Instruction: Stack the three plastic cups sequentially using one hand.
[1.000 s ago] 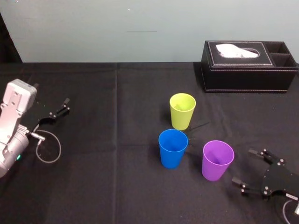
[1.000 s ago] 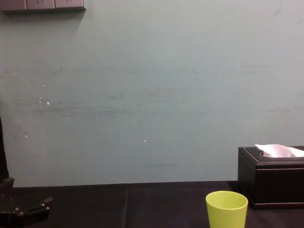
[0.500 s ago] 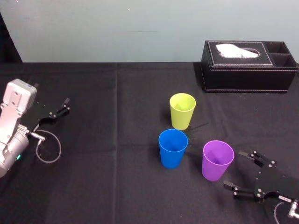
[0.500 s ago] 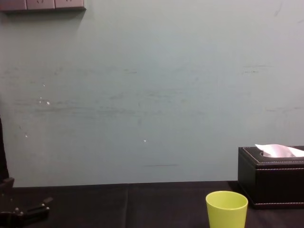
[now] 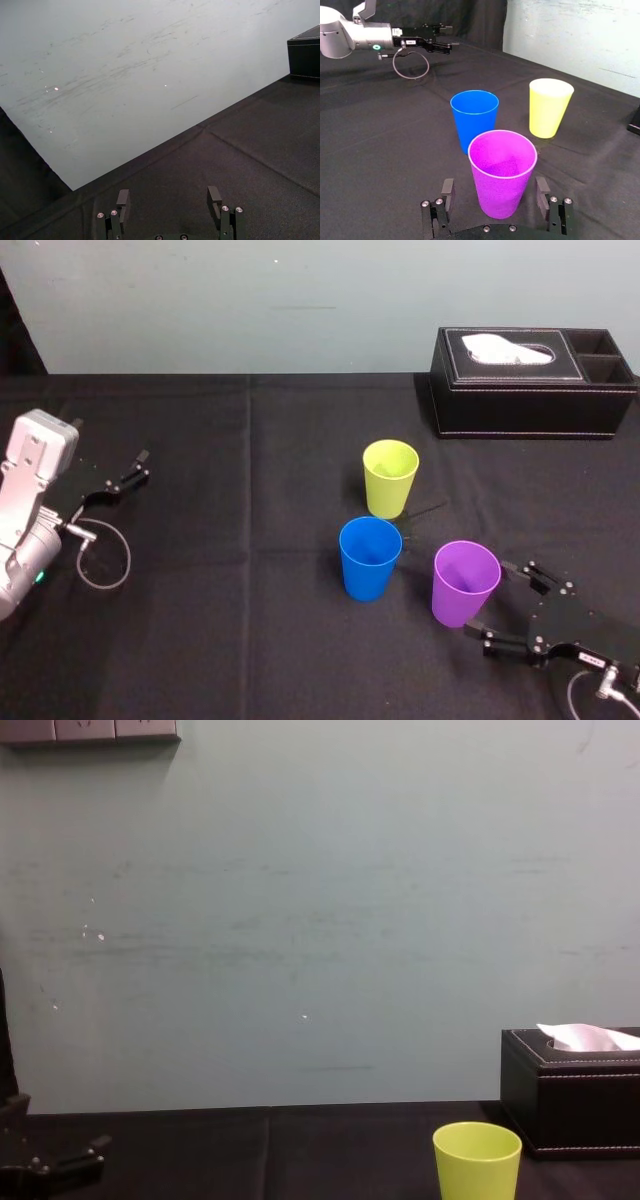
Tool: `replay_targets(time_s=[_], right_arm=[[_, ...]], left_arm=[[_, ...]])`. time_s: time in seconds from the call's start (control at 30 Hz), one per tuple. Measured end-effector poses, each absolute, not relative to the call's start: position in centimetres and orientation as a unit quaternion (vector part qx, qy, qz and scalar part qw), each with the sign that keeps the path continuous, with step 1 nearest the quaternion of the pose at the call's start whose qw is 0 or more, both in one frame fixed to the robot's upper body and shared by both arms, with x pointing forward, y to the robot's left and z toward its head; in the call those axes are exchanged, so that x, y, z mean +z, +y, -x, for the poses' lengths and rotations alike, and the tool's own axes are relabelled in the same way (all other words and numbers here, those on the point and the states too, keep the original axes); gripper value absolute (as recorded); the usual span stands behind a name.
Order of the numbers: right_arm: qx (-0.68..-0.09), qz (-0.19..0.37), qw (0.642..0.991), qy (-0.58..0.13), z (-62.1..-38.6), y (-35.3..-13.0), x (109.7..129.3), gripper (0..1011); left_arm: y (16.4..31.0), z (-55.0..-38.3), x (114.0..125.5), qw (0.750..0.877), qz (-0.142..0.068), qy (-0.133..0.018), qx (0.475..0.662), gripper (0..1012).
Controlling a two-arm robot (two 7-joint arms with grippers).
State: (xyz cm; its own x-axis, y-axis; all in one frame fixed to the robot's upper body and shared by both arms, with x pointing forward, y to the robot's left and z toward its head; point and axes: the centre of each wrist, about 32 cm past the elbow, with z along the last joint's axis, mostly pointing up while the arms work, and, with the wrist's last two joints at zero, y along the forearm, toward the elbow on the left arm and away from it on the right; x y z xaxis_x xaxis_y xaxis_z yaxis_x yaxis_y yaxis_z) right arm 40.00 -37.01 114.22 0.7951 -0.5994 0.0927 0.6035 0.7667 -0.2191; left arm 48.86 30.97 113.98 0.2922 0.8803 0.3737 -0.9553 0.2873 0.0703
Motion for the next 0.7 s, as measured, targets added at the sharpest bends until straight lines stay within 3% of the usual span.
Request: replay_targets(time_s=[0.7], right_arm=[[-0.321, 0.117, 0.940, -0.002, -41.9, -35.4, 113.6, 1003]], left_arm=[[31.0, -48.9, 114.0, 0.791, -0.141, -0.132, 0.580, 1011]])
